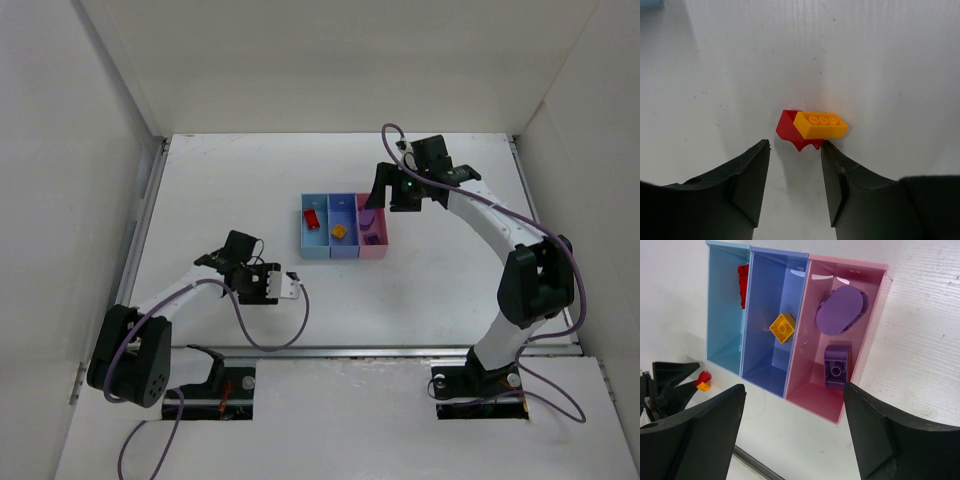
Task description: Sort the legos into containers by color
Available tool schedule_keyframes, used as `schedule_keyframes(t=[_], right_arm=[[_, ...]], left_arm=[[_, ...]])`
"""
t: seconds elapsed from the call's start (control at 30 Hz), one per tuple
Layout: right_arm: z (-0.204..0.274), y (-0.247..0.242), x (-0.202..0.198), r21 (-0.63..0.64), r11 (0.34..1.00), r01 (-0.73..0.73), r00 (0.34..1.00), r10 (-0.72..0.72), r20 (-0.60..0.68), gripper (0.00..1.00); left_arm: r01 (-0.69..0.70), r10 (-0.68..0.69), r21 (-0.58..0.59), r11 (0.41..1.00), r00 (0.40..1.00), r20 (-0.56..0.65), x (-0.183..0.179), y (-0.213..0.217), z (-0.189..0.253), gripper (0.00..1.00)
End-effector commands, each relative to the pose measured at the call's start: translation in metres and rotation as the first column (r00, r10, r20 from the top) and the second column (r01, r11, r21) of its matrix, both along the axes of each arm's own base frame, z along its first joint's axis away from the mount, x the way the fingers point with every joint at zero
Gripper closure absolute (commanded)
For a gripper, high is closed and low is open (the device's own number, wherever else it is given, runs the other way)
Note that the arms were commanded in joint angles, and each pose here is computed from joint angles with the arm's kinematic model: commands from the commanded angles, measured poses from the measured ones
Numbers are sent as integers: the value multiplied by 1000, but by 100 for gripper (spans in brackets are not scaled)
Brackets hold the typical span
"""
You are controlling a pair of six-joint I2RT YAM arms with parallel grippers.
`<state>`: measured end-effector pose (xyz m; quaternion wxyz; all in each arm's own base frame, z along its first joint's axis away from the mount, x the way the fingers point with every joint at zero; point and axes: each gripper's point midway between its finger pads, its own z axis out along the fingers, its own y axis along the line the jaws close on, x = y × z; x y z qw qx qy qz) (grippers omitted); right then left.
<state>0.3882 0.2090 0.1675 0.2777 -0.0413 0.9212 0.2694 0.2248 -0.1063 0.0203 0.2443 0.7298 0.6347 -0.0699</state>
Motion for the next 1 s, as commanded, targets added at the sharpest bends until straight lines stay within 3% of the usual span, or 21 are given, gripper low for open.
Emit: schedule_keyframes(t=[0.0, 0.03, 0.07, 0.47, 0.57, 0.63, 0.8, 0.97], right_arm=[[20, 8, 10, 32, 999, -7, 998, 5, 63, 16], [20, 8, 10, 32, 999, -7, 998, 5, 63, 16], [17, 7, 8, 29, 1000, -6, 999, 5, 54, 16], [20, 6, 9, 26, 1000, 0, 998, -2, 65, 16], [20, 6, 9, 26, 1000, 0, 998, -2, 65, 16], [20, 6, 9, 26, 1000, 0, 998, -2, 65, 16], [23, 5, 6, 26, 1000, 0, 998, -2, 65, 16], [23, 5, 6, 26, 1000, 0, 998, -2, 65, 16]], left_arm=[[-21, 20, -20, 1000, 999, -34, -2, -6, 2, 54], [-18, 17, -28, 999, 999, -37, -2, -7, 2, 39], [-18, 17, -28, 999, 999, -37, -2, -7, 2, 38], [227, -216, -57, 972, 964, 152, -2, -24, 16, 31], [269, -254, -58, 961, 949, 188, 0, -30, 20, 39], [286, -273, -48, 957, 944, 187, -2, -29, 19, 52], [294, -281, -65, 954, 947, 158, -3, -32, 18, 71], [305, -294, -72, 950, 947, 127, -7, -35, 17, 75]])
